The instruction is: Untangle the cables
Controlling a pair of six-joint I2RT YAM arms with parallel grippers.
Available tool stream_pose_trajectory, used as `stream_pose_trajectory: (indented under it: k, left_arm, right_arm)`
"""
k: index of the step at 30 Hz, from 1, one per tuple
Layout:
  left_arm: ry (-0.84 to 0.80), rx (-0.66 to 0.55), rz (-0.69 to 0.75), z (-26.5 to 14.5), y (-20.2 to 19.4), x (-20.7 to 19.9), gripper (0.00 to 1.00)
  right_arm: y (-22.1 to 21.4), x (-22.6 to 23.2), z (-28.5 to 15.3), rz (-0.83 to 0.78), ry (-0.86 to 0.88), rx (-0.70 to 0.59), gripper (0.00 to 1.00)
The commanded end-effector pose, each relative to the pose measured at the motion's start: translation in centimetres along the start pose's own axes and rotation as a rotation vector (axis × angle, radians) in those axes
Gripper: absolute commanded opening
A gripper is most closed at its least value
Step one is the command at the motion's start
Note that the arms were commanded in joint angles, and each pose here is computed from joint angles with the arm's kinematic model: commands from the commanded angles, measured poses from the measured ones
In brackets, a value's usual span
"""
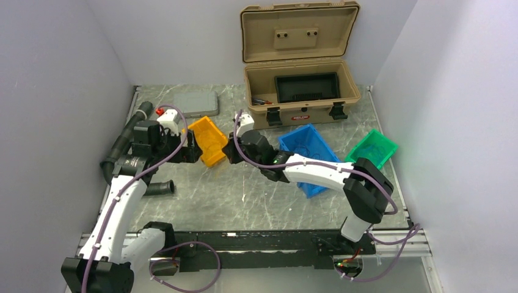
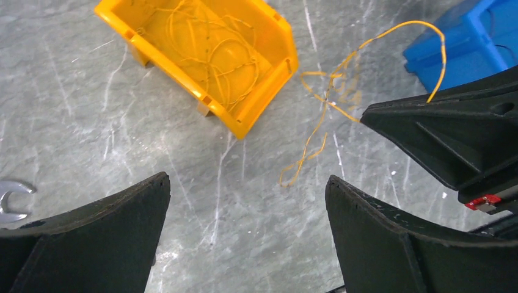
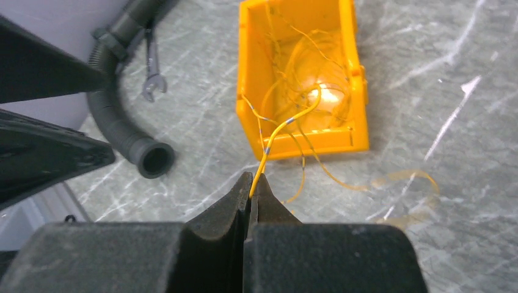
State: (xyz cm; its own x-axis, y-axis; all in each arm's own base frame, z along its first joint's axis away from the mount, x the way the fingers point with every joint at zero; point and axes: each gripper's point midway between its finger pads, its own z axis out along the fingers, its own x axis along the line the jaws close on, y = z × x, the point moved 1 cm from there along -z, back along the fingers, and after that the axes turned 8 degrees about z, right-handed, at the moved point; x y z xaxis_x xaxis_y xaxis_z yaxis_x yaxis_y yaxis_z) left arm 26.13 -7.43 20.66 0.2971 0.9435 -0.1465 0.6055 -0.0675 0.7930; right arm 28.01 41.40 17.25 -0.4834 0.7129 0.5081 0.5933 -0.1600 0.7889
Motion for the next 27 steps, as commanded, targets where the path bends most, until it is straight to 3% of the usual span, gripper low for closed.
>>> stream_pose_trajectory:
  k: [1, 6, 12, 17, 22, 27]
  left_arm:
    - [-0.101, -0.125, 0.036, -0.9, 2.4, -1.8, 0.99]
    - [-0.025, -0.197, 0.029, -2.5, 4.3, -1.0, 0.99]
    - [0.286, -0.221, -0.065, -5.5, 4.7, 3.3, 0.99]
    - [0.409, -0.286, -0.095, -8.2, 5.1, 4.7, 0.99]
    - [0.46, -0.297, -0.111, -9.4, 5.2, 5.3, 0.99]
    - [0.454, -0.274, -0.105, -9.1, 5.0, 5.3, 0.99]
  right_arm:
    - [2.3, 3.6, -1.5, -0.053, 0.126, 0.031, 0.0]
    - [3.9, 7.2, -2.2, -0.075, 0.252, 0.075, 0.0]
    - [5.7, 10.5, -1.9, -0.049, 0.377, 0.064, 0.0]
    - [6.7, 12.1, 0.4, -0.002, 0.478, 0.077, 0.0]
    - [7.3, 11.7, 3.1, 0.14, 0.623, 0.134, 0.0]
    - [8.1, 8.5, 6.3, 0.312, 0.68, 0.167, 0.0]
